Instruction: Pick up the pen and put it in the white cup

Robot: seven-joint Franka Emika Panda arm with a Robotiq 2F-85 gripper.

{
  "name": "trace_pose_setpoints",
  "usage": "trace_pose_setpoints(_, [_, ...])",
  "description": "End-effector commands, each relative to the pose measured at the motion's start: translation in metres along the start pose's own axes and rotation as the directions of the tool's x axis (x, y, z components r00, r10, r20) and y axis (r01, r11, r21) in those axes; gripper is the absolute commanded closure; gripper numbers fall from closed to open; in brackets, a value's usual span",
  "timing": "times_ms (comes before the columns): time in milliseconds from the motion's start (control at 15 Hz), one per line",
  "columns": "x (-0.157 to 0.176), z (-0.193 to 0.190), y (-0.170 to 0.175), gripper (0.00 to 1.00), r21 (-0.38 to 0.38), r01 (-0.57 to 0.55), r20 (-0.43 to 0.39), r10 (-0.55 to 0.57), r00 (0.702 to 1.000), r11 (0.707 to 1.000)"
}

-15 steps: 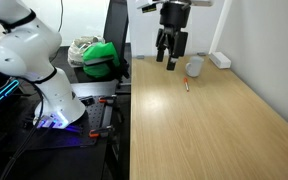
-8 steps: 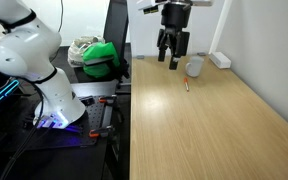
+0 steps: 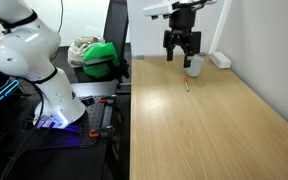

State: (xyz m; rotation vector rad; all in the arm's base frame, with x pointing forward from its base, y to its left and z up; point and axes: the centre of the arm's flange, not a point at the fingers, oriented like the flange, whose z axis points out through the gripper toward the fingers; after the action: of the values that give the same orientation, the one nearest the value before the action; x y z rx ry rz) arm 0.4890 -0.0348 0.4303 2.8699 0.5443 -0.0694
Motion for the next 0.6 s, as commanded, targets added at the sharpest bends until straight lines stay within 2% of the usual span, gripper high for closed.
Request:
trace_pose_setpoints(0, [0.013,0.008,0.002,0.0,-0.01,0.149,-0.083,-0.15,0.985,0.989])
trace_pose_setpoints(200, [0.022,0.014,0.003,0.0,-0.019,0.275,-0.167,-0.274,0.947,0.961])
trace_pose_setpoints(533, [0.032,0.023,0.005,0.0,-0.011,0.468,-0.324,-0.446,0.834,0.883])
